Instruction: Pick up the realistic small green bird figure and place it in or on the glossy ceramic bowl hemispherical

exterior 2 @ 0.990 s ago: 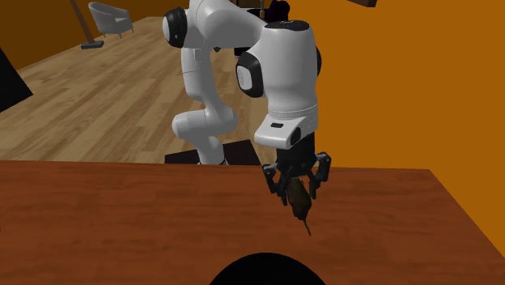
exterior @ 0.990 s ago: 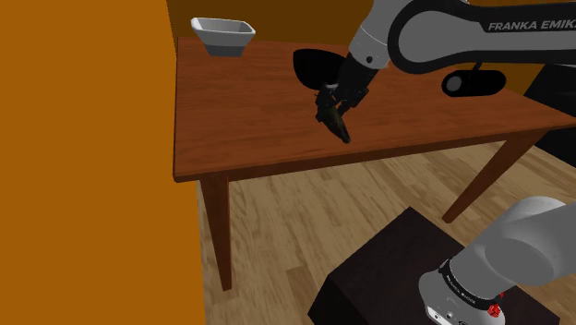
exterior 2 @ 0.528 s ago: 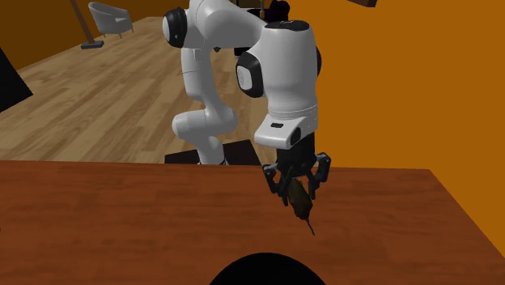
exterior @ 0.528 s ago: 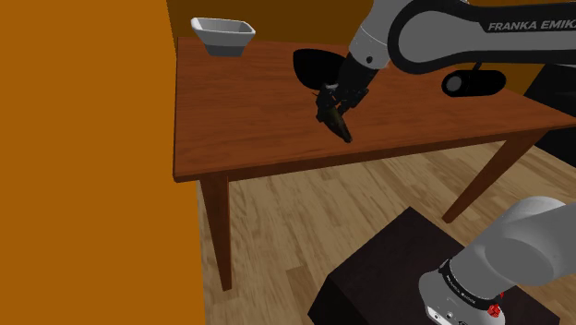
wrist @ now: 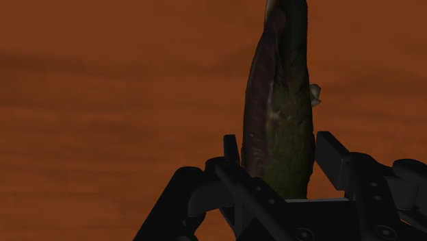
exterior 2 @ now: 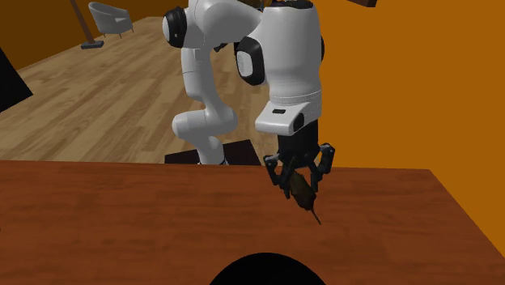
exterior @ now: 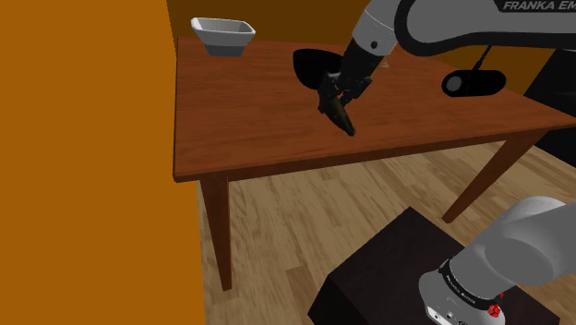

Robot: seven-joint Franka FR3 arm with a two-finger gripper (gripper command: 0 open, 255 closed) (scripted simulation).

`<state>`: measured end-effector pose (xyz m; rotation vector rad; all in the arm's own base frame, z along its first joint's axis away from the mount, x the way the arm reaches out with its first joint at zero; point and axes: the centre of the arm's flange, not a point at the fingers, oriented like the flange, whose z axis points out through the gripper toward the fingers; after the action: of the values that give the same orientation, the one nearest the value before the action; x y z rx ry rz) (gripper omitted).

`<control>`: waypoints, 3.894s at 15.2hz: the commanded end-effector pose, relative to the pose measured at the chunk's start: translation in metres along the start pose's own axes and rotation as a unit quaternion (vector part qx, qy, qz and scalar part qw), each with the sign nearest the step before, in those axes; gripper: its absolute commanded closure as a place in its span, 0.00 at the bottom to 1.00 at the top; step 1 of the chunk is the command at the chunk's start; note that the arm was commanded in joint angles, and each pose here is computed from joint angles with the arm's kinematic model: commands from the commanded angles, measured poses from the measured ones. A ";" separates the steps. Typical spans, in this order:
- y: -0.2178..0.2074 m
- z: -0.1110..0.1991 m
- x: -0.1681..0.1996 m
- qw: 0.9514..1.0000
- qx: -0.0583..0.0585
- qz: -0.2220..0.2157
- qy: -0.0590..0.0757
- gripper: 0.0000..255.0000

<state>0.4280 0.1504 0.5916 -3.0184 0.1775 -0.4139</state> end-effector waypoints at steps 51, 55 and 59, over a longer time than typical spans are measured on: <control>0.116 -0.072 0.253 1.000 0.000 0.000 0.000 1.00; 0.119 -0.052 0.248 1.000 0.000 0.000 0.000 1.00; 0.121 -0.032 0.242 1.000 0.000 0.000 0.000 1.00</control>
<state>0.6393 -0.0022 0.6782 -3.0187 0.1773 -0.4126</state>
